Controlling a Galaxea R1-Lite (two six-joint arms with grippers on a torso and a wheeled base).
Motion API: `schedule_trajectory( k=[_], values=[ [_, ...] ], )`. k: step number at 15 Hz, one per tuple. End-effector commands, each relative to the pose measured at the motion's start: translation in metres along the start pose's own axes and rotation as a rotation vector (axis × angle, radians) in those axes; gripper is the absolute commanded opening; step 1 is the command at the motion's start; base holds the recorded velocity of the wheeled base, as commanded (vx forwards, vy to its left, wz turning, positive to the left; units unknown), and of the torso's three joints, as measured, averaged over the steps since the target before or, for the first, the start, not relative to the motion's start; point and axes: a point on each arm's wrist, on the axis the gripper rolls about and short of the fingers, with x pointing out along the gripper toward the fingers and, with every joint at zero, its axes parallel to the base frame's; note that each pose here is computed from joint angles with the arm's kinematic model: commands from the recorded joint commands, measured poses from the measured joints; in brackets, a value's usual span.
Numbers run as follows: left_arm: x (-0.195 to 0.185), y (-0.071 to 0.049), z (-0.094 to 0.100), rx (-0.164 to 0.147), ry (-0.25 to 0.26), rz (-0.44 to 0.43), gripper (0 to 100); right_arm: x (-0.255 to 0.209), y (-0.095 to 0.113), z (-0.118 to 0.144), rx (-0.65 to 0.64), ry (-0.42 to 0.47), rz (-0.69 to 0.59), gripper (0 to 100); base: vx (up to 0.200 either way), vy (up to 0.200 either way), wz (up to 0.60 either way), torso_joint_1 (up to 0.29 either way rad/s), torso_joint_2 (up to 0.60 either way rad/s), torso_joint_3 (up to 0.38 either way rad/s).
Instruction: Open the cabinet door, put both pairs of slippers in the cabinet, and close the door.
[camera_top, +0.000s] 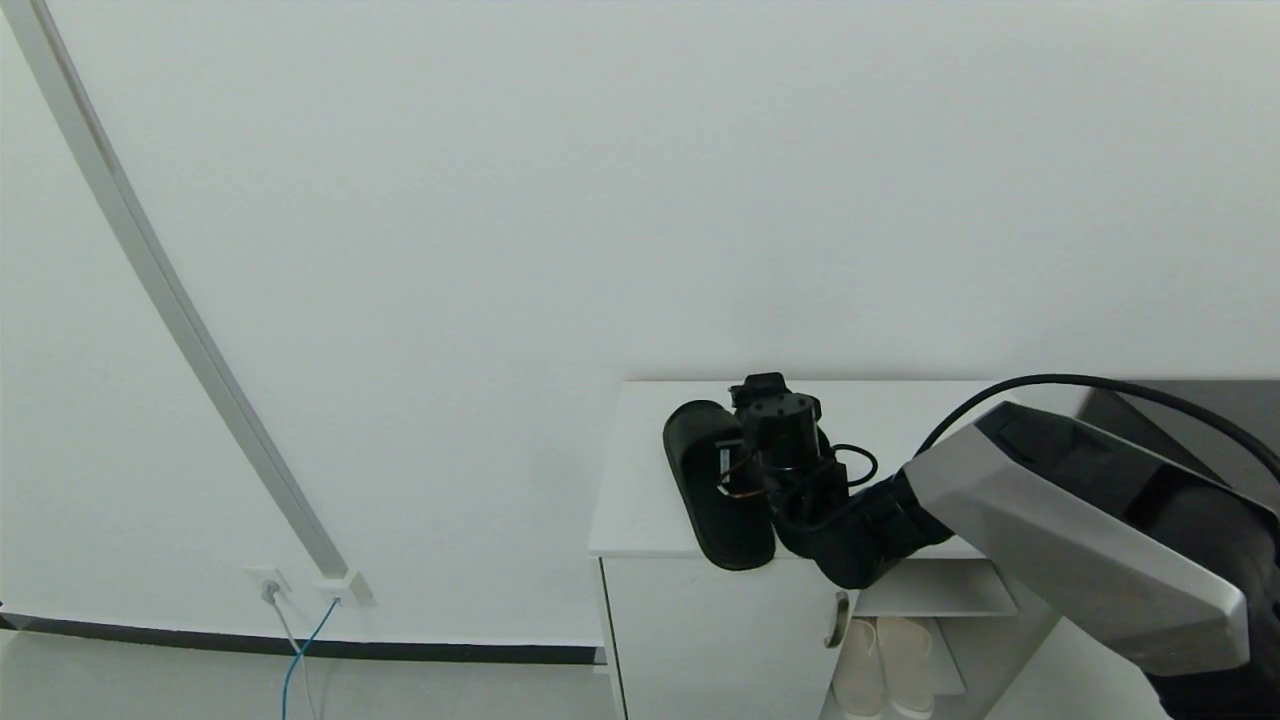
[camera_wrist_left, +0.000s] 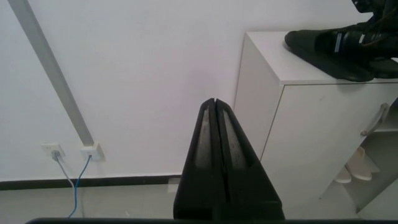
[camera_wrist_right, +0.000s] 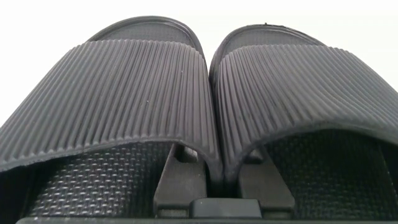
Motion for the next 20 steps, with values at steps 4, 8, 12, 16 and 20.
schedule_trajectory(
  k=[4, 8, 12, 16, 20],
  values=[
    [0.000, 0.000, 0.000, 0.000, 0.000, 0.000, 0, -0.032, -0.006, 0.025, 0.012, -0.029, 0.020, 0, 0.000, 0.000, 0.00, 0.000, 0.00, 0.000],
    [0.000, 0.000, 0.000, -0.002, 0.002, 0.000, 0, -0.069, -0.008, 0.039, 0.009, -0.033, 0.053, 0, 0.000, 0.000, 0.00, 0.000, 0.00, 0.000],
    [0.000, 0.000, 0.000, 0.000, 0.002, 0.000, 0, -0.132, -0.013, 0.052, -0.005, -0.022, 0.155, 0, 0.000, 0.000, 0.00, 0.000, 0.00, 0.000],
    [0.000, 0.000, 0.000, 0.000, 0.000, 0.000, 0, -0.189, -0.032, 0.049, -0.031, 0.028, 0.292, 0, 0.000, 0.000, 0.00, 0.000, 0.00, 0.000],
    [0.000, 0.000, 0.000, 0.006, 0.002, -0.001, 0, -0.210, -0.042, 0.049, -0.084, 0.029, 0.386, 0, 0.000, 0.000, 0.00, 0.000, 0.00, 0.000]
  ],
)
